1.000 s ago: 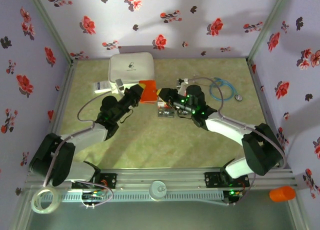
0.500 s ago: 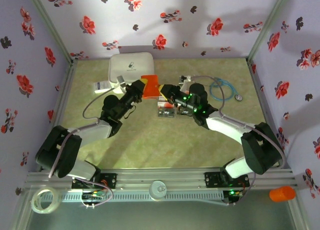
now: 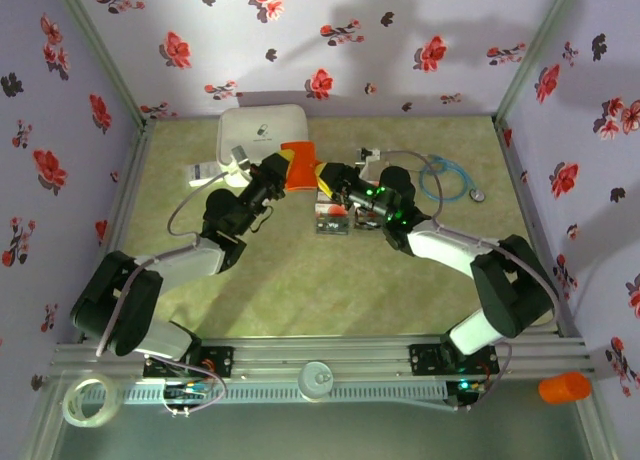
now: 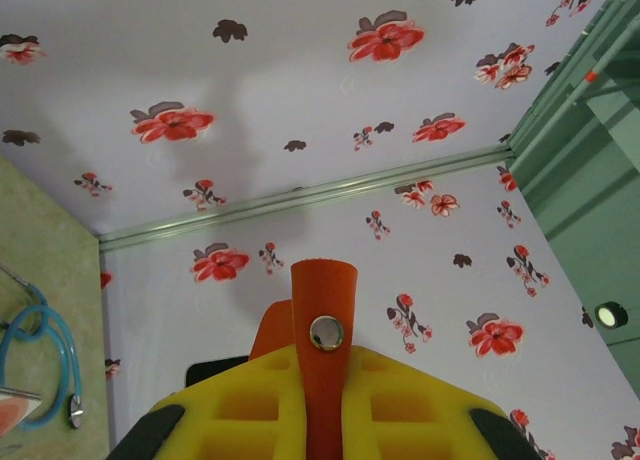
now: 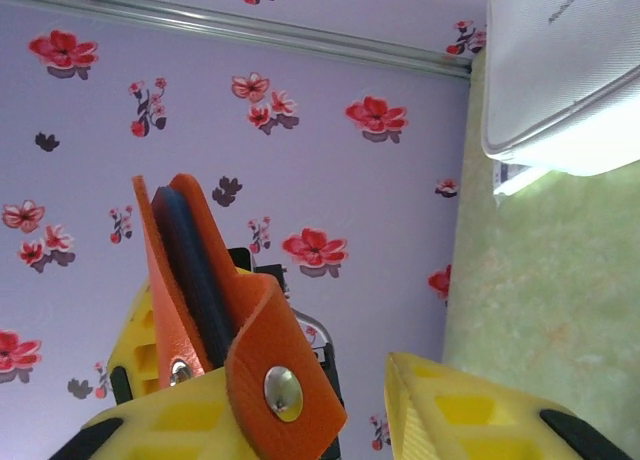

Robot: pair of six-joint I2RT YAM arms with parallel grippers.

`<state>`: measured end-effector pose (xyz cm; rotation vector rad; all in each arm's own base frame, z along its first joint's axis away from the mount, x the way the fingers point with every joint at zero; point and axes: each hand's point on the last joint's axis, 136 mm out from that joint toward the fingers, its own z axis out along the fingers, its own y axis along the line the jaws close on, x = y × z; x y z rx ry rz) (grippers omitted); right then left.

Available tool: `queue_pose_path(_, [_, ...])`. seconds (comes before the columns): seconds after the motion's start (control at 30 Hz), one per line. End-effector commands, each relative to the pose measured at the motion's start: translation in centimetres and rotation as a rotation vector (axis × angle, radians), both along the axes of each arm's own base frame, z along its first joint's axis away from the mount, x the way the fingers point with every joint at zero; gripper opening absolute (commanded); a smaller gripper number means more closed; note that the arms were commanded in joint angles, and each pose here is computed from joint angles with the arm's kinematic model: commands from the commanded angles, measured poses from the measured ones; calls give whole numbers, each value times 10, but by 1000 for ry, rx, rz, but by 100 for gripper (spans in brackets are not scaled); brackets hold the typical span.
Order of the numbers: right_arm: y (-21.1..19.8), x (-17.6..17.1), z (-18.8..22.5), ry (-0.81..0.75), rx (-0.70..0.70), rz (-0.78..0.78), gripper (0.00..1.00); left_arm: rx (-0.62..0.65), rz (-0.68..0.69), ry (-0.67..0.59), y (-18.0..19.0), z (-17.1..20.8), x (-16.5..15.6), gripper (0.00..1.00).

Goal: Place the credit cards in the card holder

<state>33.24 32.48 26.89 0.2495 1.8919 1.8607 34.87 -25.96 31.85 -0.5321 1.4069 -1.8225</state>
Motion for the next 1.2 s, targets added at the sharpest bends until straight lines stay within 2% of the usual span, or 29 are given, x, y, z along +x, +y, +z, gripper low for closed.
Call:
queue_pose_path(0.0, [14, -28, 42, -103, 94, 150, 32, -10, -30, -24, -13, 7, -2, 0])
queue_pose_path(0.37, [7, -32, 61, -125, 160, 166, 17, 32, -26, 14, -17, -18, 3, 0])
queue_pose_path(0.53, [2, -31, 61, -121, 173, 161, 0, 52, -25, 31, -19, -29, 5, 0])
queue_pose_path(0.77, [-3, -29, 48, -98, 150, 139, 0, 86, -28, 39, -20, -42, 5, 1])
queue_pose_path(0.8, [-4, -28, 44, -93, 140, 132, 0, 93, -26, 36, -19, -42, 5, 10])
queue_pose_path(0.9, [-7, -28, 33, -78, 114, 117, 0, 107, -12, 39, -12, -47, 4, 24])
queue_pose_path(1.0, [-9, -28, 25, -71, 92, 106, 0, 114, 4, 47, -3, -51, 4, 44])
queue_pose_path(1.17, [-13, -31, 10, -51, 60, 98, 0, 142, 29, 62, 11, -63, 0, 63])
